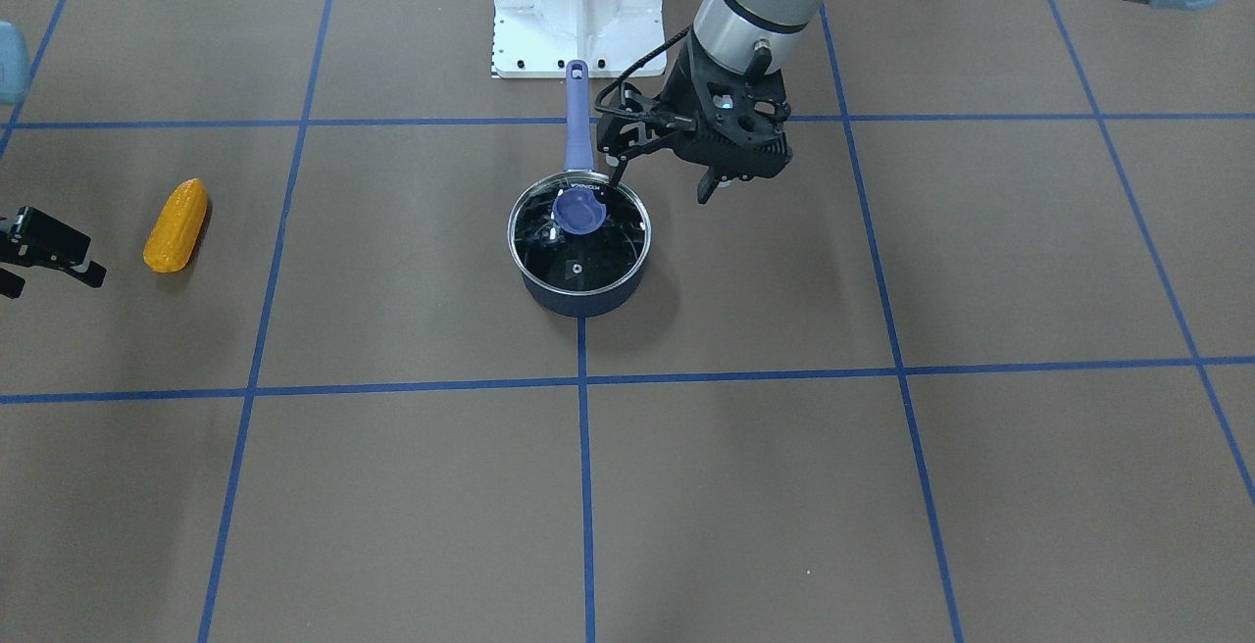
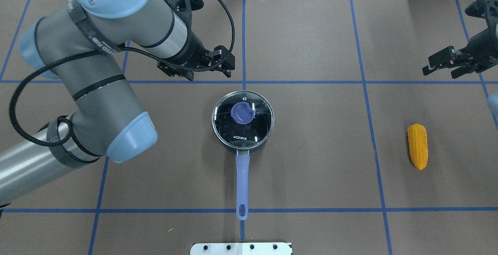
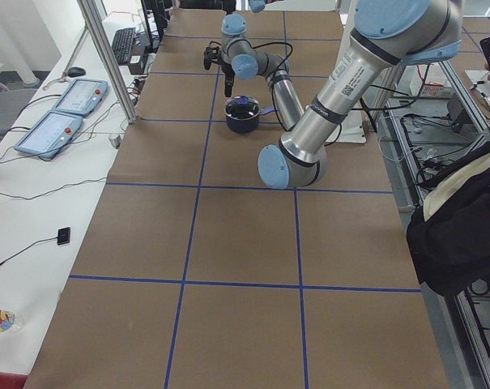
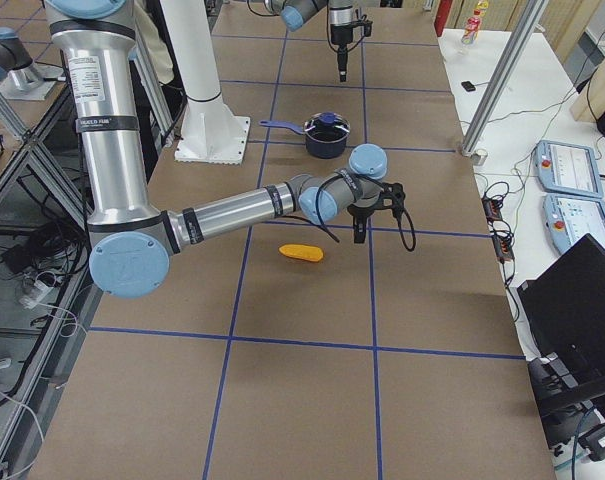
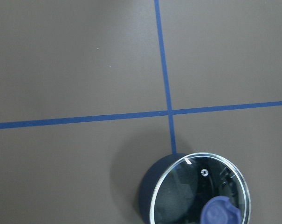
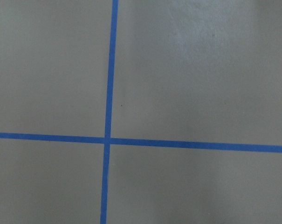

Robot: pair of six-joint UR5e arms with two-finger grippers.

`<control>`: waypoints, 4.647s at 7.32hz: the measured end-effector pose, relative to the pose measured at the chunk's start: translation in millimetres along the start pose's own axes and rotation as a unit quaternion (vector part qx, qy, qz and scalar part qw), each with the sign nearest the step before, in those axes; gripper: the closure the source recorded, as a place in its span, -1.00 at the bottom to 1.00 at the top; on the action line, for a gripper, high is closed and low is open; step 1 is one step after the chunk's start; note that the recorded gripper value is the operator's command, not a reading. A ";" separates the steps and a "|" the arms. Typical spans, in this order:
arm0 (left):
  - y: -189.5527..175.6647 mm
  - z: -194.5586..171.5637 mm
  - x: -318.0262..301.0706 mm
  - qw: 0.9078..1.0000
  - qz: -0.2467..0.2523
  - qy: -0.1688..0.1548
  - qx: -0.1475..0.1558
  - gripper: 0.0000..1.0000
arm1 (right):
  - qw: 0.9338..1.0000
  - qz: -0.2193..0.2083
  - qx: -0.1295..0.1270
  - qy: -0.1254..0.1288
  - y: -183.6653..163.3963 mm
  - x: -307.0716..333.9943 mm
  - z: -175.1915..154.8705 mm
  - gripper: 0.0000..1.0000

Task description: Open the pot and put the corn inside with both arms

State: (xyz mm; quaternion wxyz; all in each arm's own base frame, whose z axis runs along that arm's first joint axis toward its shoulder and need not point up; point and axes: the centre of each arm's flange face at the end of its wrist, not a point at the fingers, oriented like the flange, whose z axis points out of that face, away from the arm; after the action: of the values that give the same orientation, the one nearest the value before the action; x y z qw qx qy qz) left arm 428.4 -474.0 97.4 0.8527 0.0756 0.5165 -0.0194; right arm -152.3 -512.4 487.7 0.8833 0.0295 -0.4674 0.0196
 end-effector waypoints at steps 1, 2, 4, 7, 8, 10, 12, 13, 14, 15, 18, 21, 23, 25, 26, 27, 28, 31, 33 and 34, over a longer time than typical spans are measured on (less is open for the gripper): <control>2.3 11.5 20.6 1.000 -0.007 -0.003 0.004 -0.93 | 1.000 0.007 0.001 -0.004 22.6 9.9 14.3 -0.98; 3.0 24.5 38.2 1.000 -0.011 -0.009 0.008 -0.93 | 1.000 0.015 0.001 -0.002 43.0 15.8 29.6 -0.98; 9.9 49.6 54.3 1.000 -0.014 -0.025 0.013 -0.93 | 1.000 0.027 0.008 0.010 68.7 18.6 53.1 -0.98; 11.6 77.8 49.9 0.999 -0.014 -0.047 0.012 -0.92 | 0.999 0.033 0.016 0.028 86.7 9.4 69.0 -0.98; 11.6 84.4 47.1 0.998 -0.014 -0.054 0.012 -0.92 | 0.999 0.035 0.017 0.035 95.8 10.5 69.7 -0.98; 14.6 89.2 47.9 0.998 -0.012 -0.057 0.012 -0.92 | 0.998 0.045 0.013 0.045 115.8 13.1 67.4 -0.98; 15.9 89.3 50.1 0.998 -0.011 -0.057 0.013 -0.92 | 0.997 0.049 0.010 0.065 133.6 10.1 82.1 -0.98; 16.1 89.4 50.2 0.998 -0.011 -0.057 0.013 -0.92 | 0.996 0.047 0.010 0.073 139.4 4.8 91.8 -0.98; 16.4 89.4 49.8 0.998 -0.011 -0.058 0.012 -0.92 | 0.996 0.043 0.008 0.078 144.2 1.1 100.2 -0.98; 16.7 89.3 49.1 0.998 -0.011 -0.058 0.012 -0.92 | 0.996 0.039 0.007 0.083 147.1 -1.2 107.3 -0.98; 17.3 88.8 47.9 0.998 -0.012 -0.059 0.012 -0.91 | 0.995 0.034 0.006 0.090 141.1 -7.5 129.6 -0.83; 17.6 88.1 47.8 0.998 -0.011 -0.058 0.012 -0.91 | 0.996 0.031 0.006 0.087 134.7 -14.0 135.8 -0.41; 17.8 87.6 47.9 0.998 -0.011 -0.058 0.012 -0.91 | 0.996 0.029 0.007 0.084 132.3 -18.5 136.4 -0.10; 18.0 87.6 47.4 0.998 -0.011 -0.058 0.012 -0.91 | 0.996 0.026 0.005 0.080 130.5 -23.2 137.0 0.18; 18.0 87.4 47.5 0.998 -0.011 -0.058 0.013 -0.90 | 0.997 0.025 0.004 0.079 130.4 -23.5 137.1 0.25; 18.1 87.3 47.4 0.998 -0.011 -0.057 0.013 -0.90 | 0.997 0.024 0.003 0.079 130.2 -23.3 137.1 0.27; 18.1 87.5 47.1 0.998 -0.011 -0.058 0.012 -0.90 | 0.997 0.022 0.002 0.079 130.2 -23.6 136.7 0.27; 23.6 95.1 42.1 0.998 -0.011 -0.064 0.007 -0.90 | 0.998 0.034 -0.002 0.057 116.3 -24.4 119.5 0.27; 42.0 111.4 46.3 0.997 -0.002 -0.073 0.008 -0.87 | 0.998 0.050 -0.003 0.032 98.9 -23.7 97.8 0.26; 51.4 119.1 48.9 0.997 0.003 -0.077 0.008 -0.83 | 0.998 0.054 -0.002 0.026 94.1 -23.2 91.6 0.26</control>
State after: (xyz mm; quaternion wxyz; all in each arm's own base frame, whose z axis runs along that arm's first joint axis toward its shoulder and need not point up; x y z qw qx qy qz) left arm 561.4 -438.8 113.9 0.8893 0.0817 0.4493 -0.0269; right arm -246.7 -425.1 523.2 0.8928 0.0019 -0.4455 0.0667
